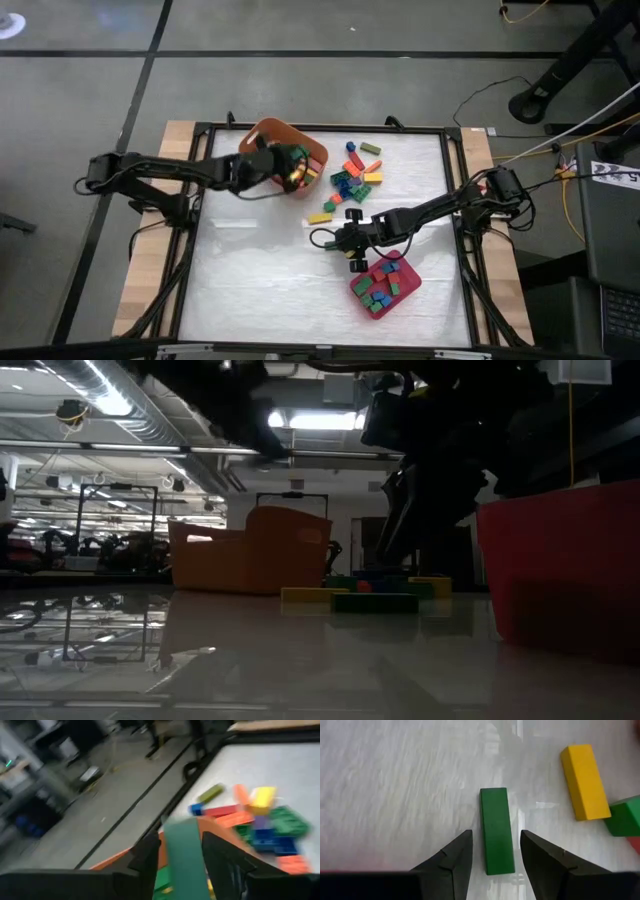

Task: Sort blocks by size
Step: Put the large green block into the orange bin, then put the large yellow block into the orange bin

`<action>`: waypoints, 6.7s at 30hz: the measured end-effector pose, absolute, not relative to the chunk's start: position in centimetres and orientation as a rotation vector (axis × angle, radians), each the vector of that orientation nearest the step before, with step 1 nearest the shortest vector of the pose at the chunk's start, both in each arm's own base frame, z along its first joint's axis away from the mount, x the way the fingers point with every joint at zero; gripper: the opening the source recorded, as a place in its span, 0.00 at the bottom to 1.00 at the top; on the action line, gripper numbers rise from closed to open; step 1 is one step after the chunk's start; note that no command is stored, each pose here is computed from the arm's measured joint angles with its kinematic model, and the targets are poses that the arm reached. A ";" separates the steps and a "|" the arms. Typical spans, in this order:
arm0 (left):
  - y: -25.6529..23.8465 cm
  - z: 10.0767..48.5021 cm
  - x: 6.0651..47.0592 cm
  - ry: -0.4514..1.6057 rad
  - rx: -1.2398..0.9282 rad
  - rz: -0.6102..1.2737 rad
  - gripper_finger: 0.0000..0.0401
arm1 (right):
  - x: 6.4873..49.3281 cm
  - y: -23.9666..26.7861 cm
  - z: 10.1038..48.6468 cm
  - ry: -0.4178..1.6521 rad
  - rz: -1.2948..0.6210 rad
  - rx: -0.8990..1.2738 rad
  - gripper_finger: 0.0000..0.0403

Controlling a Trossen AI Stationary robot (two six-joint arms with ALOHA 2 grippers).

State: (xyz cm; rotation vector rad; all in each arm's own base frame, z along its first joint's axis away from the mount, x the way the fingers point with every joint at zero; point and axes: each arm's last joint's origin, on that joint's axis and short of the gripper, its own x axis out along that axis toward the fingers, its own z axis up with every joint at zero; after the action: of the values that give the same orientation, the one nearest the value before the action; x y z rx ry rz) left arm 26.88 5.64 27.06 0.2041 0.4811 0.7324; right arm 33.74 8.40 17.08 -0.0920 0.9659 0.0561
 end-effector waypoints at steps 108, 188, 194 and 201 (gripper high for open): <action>-2.0 18.5 30.8 0.721 0.003 0.168 0.49 | 34.2 -9.5 25.1 0.465 -0.262 -0.133 0.41; 9.1 26.3 24.1 0.604 -0.055 0.765 0.32 | 27.9 -14.4 16.2 1.382 -0.256 -0.015 0.41; 9.2 25.5 23.9 0.627 -0.056 0.768 0.44 | 27.9 -14.3 16.3 1.386 -0.265 -0.026 0.41; 9.1 24.3 23.6 0.666 -0.057 0.768 0.52 | 27.4 -14.2 17.2 1.380 -0.289 -0.053 0.41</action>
State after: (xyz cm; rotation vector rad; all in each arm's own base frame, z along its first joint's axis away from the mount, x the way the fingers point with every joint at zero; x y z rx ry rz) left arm 23.58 9.11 24.27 -0.0572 0.6665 0.7680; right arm 27.44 -14.15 17.23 -0.0533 1.3799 -0.2895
